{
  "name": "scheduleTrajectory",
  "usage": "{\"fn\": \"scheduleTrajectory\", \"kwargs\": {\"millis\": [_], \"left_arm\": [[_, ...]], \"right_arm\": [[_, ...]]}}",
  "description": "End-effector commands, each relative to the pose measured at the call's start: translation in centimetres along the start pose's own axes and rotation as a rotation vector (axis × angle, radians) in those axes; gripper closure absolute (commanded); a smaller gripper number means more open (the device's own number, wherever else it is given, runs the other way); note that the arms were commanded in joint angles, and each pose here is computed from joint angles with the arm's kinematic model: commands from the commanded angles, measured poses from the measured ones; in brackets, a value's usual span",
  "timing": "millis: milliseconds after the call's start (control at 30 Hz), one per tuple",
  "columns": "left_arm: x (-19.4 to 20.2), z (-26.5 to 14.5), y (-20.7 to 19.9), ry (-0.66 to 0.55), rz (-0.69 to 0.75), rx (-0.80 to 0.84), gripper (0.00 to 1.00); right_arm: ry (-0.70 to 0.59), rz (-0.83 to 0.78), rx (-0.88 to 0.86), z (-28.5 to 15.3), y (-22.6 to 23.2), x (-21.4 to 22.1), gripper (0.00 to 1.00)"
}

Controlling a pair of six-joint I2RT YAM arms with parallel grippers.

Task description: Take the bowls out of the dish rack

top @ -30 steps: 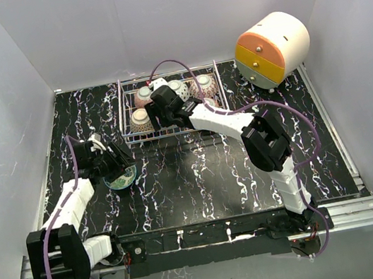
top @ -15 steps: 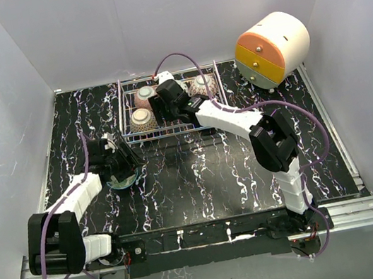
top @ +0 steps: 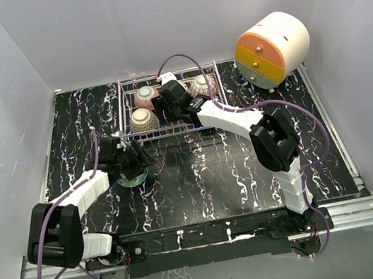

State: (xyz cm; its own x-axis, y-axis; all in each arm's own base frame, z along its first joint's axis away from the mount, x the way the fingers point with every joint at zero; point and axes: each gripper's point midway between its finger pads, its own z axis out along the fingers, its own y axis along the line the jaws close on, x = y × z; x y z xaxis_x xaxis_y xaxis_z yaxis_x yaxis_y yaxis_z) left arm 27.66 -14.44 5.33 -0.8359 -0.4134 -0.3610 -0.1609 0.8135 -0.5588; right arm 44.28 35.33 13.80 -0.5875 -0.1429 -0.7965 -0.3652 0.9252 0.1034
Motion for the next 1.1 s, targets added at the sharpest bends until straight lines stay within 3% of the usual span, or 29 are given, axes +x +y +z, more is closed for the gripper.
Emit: {"fn": "scheduleTrajectory", "kwargs": {"millis": [0, 200, 367, 500, 633, 1000, 1067], "left_arm": [[-0.5, 0.5, -1.9, -0.015, 0.006, 0.033, 0.36], [-0.2, -0.2, -3.3, -0.002, 0.043, 0.055, 0.33], [-0.7, -2.8, -3.4, -0.04, 0.087, 0.024, 0.19], [-1.0, -4.8, -4.7, -0.032, 0.121, 0.056, 0.17], [-1.8, -6.0, -5.3, -0.041, 0.113, 0.065, 0.06], [-6.3, -10.6, 0.5, -0.245, -0.124, -0.015, 0.03], [-6.6, -11.4, 1.8, -0.264, -0.142, -0.049, 0.03]], "right_arm": [[-0.128, 0.032, -0.026, -2.3, 0.5, -4.6, 0.28], [-0.142, 0.022, -0.043, -2.0, 0.9, -5.3, 0.28], [-0.157, 0.015, -0.088, -0.9, 2.6, -6.1, 0.18], [-0.192, 0.005, -0.132, 0.2, 4.4, -7.5, 0.15], [-0.202, -0.012, -0.166, 1.8, 6.2, -8.1, 0.1], [-0.18, -0.092, -0.16, 5.9, 7.6, -6.5, 0.06], [-0.171, -0.098, -0.156, 6.4, 7.5, -6.0, 0.12]]}}
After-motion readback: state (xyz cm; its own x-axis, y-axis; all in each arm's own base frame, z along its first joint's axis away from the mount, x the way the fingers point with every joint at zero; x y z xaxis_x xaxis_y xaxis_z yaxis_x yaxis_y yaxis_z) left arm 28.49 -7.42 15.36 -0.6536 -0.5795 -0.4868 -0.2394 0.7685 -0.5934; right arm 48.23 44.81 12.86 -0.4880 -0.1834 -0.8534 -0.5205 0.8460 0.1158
